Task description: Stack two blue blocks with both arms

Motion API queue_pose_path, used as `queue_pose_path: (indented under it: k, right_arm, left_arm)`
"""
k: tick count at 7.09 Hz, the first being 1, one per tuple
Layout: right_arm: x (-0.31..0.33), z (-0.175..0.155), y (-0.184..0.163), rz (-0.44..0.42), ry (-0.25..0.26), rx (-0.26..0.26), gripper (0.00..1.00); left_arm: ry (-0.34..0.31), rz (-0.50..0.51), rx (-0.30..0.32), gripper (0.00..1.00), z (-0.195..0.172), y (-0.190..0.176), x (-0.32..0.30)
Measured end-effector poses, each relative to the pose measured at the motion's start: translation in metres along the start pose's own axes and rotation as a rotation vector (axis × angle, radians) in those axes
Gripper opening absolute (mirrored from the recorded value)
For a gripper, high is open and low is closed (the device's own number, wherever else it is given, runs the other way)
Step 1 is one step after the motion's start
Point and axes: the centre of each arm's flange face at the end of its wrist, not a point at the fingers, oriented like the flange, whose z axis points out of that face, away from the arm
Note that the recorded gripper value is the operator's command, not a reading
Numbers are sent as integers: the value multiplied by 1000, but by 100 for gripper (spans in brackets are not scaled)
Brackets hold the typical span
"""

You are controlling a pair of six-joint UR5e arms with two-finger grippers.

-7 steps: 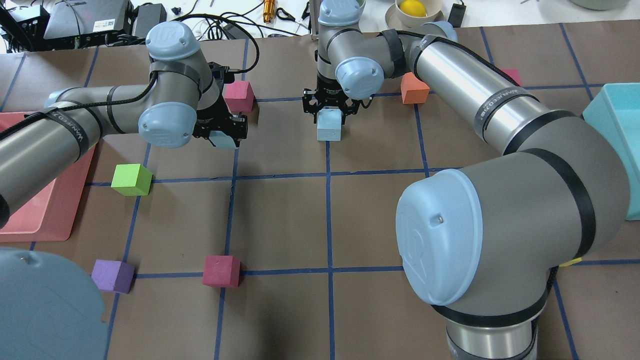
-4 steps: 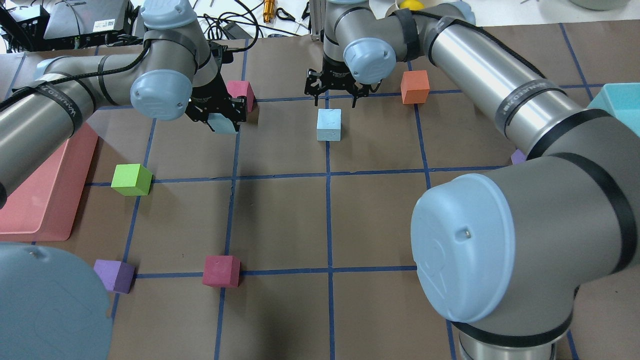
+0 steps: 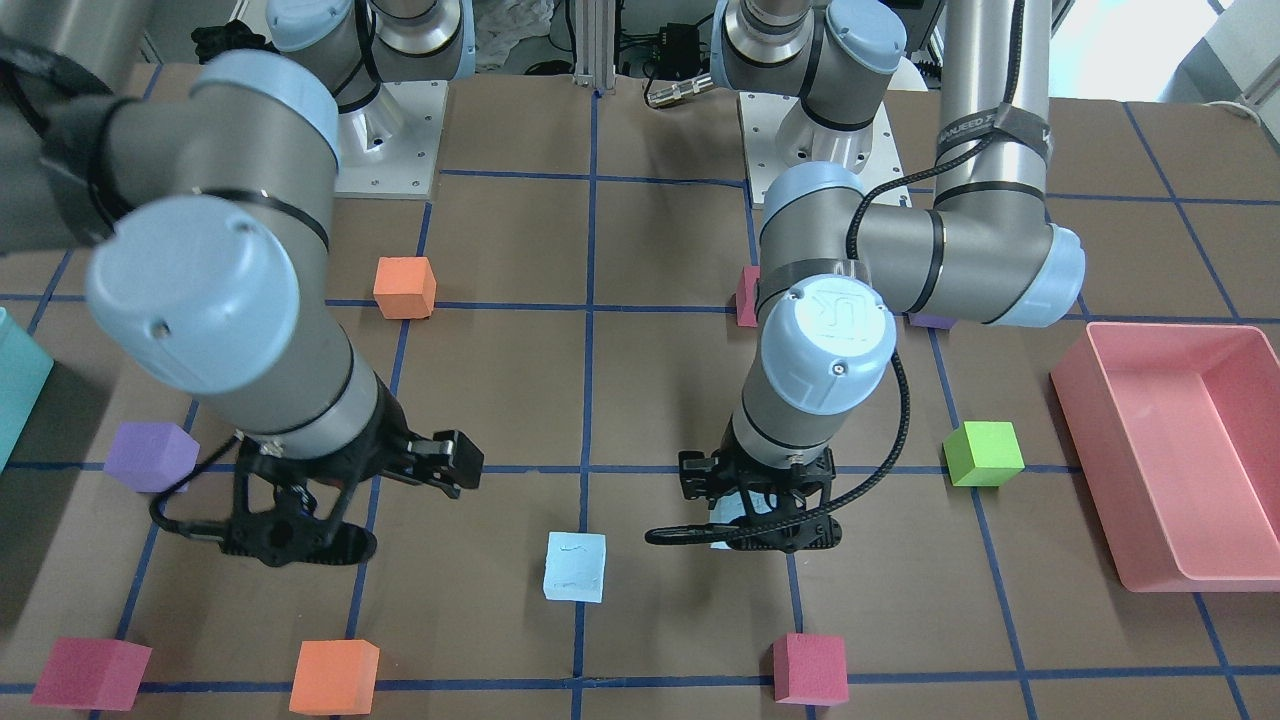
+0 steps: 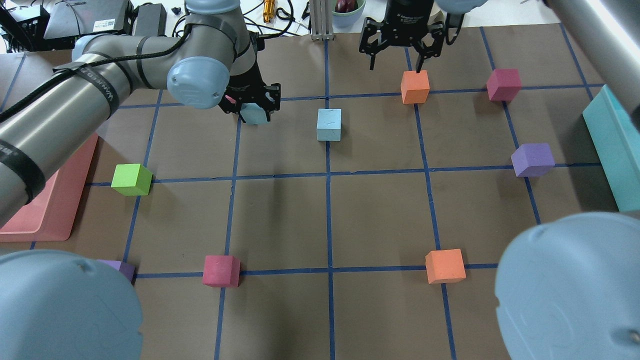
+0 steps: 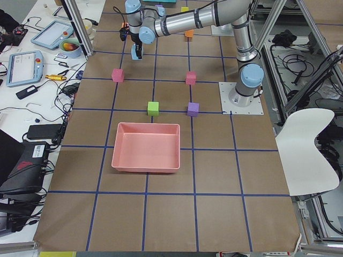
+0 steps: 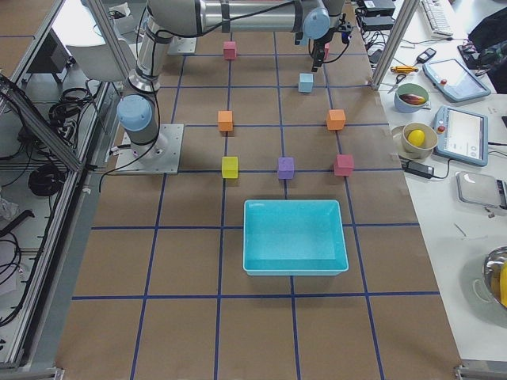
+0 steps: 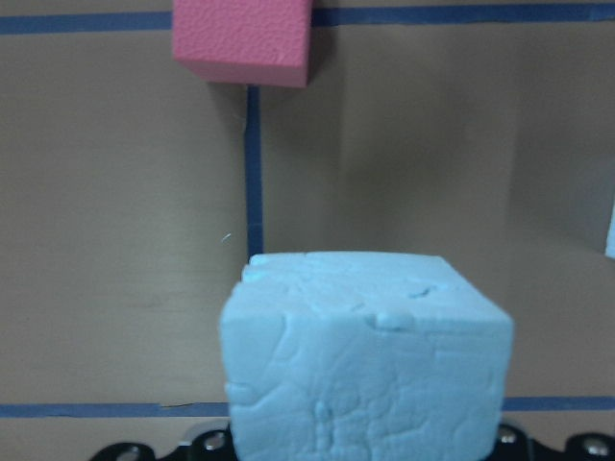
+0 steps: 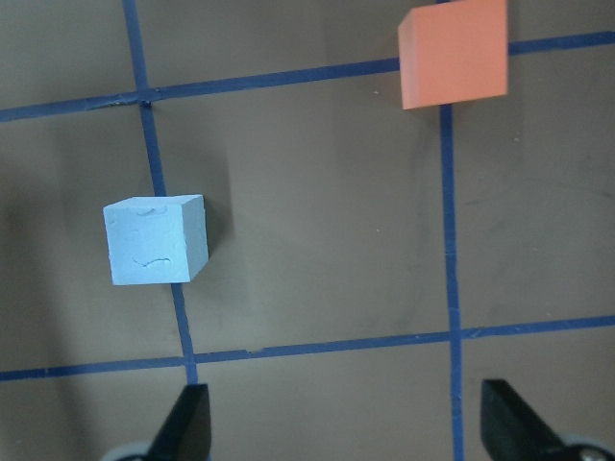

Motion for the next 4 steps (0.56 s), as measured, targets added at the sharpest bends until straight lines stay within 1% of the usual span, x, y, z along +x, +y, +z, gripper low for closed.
queue_pose_path:
  k: [1,2,3,4]
  right_arm:
    - [13,-27,17,7,29,2,100]
    - [26,-38,25,19,42,-4,100]
    - [39,-37,29,33,46,-26,100]
    - [46,-31,35,38,43,-35,100]
  left_arm:
    - [5,-8,7,0,1,-5,27]
    - [10,-11,12,0,6,-11,50]
    - [17,-14,14,0,14,-16,70]
    - [32,-22,15,0,22,-21,89]
